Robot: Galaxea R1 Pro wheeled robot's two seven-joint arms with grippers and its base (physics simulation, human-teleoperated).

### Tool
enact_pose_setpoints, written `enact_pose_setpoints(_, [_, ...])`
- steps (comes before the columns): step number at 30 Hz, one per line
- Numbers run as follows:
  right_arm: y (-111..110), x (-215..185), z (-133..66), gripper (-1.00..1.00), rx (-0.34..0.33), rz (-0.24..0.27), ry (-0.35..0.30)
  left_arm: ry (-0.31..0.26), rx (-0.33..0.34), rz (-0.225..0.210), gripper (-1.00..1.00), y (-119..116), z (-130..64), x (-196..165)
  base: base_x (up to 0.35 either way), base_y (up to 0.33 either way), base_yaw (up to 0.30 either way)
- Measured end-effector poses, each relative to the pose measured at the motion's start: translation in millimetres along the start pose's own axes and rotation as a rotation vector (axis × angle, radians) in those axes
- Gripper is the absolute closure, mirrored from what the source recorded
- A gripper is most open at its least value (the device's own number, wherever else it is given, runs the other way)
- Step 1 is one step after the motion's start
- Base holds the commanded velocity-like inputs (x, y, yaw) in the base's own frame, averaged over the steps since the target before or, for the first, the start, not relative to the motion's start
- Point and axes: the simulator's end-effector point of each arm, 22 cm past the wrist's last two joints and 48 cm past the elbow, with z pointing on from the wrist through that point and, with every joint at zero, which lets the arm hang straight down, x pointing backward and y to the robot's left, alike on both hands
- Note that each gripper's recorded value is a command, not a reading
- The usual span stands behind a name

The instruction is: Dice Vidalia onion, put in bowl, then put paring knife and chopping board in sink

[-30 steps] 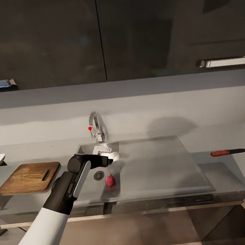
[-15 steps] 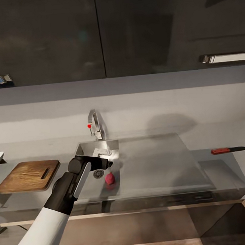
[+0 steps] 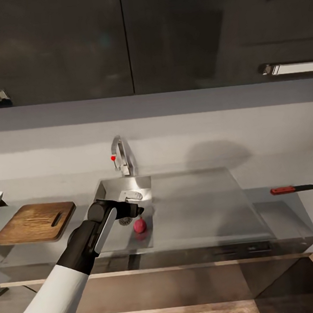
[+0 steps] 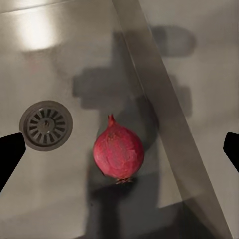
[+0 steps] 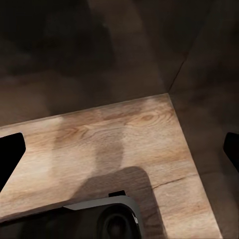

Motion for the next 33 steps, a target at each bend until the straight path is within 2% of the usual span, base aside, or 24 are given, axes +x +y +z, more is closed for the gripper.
enact_pose_setpoints(8, [-0.7, 3.6, -1.5, -1.0, 0.002, -0.002, 0.012, 0.011, -0.002, -0.015, -1.0, 4.7, 5.6, 4.9, 0.0, 0.0, 0.0])
enact_pose_setpoints(14, [-1.3, 6.2, -2.7, -1.0, 0.003, -0.004, 0.022, 0.006, -0.014, -0.083, -1.0, 24.2, 7.0, 4.8, 0.0, 0.0, 0.0])
enact_pose_setpoints(33, [-2.8, 15.1, -6.8, -1.0, 0.006, -0.01, 0.053, 0.036, -0.005, -0.096, -1.0, 22.9, 21.8, 18.1, 0.008, -0.006, 0.0])
